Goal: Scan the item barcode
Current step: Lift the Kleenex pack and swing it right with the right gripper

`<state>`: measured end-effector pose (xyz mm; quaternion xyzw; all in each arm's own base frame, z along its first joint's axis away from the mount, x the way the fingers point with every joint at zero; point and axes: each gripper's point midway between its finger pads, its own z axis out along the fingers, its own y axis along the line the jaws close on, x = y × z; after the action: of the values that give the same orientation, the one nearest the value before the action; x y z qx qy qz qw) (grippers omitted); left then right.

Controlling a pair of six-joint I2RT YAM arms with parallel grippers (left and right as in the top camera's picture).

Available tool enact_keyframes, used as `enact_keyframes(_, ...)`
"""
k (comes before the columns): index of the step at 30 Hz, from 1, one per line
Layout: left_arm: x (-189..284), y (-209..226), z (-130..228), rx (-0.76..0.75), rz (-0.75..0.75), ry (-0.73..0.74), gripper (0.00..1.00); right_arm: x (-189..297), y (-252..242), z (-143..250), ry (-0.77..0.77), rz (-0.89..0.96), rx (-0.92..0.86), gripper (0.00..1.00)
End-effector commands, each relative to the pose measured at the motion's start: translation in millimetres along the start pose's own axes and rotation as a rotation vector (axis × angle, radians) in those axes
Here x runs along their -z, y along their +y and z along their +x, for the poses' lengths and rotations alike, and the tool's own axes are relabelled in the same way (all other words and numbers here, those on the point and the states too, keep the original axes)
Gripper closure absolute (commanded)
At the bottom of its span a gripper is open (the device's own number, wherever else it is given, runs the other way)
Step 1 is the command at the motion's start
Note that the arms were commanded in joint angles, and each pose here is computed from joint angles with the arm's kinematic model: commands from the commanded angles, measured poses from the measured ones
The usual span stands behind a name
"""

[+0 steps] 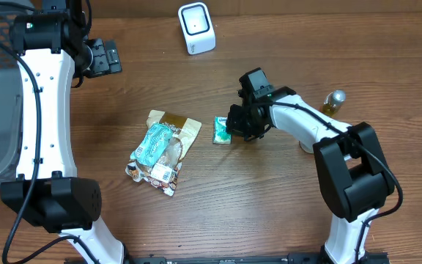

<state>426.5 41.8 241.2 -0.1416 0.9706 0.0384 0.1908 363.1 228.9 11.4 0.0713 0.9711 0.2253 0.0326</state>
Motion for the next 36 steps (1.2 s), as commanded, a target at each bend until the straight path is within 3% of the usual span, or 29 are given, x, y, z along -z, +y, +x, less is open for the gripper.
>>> enact_keyframes(1, 9.9, -0.3, -3.8, 0.012, 0.006, -0.029, 0.00, -1.6, -19.7, 3.8, -0.011, 0.070, -0.017, 0.89)
enact_keyframes(3, 9.9, -0.2, -3.8, 0.012, 0.005, -0.029, 0.01, -1.1, -19.9, 3.5, -0.010, 0.068, -0.019, 0.89)
enact_keyframes(4, 9.9, -0.2, -3.8, 0.011, 0.005, -0.029, 0.00, -0.3, -19.7, 3.0, -0.007, 0.062, -0.023, 0.96)
enact_keyframes(6, 9.9, -0.2, -3.8, 0.011, 0.005, -0.029, 0.00, 4.8, -13.4, 8.3, 0.049, -0.008, -0.011, 0.96)
enact_keyframes(11, 9.9, -0.2, -3.8, 0.011, 0.005, -0.029, 0.00, 63.4, 40.6, 16.5, 0.129, -0.484, 0.266, 0.96)
enact_keyframes(18, 9.9, -0.2, -3.8, 0.012, 0.005, -0.029, 0.00, 172.8, 61.0, 28.3, 0.020, -0.827, 0.471, 0.96)
enact_keyframes(21, 9.9, -0.2, -3.8, 0.011, 0.005, -0.029, 0.00, 196.5, 60.8, 33.2, -0.010, -0.878, 0.487, 0.96)
enact_keyframes(26, 9.9, -0.7, -3.7, 0.011, 0.006, -0.029, 0.00, 251.5, 69.2, 49.9, -0.075, -1.130, 0.534, 0.96)
enact_keyframes(36, 9.9, -0.2, -3.8, 0.011, 0.005, -0.029, 0.00, 265.2, 59.3, 62.1, -0.049, -1.151, 0.401, 0.96)
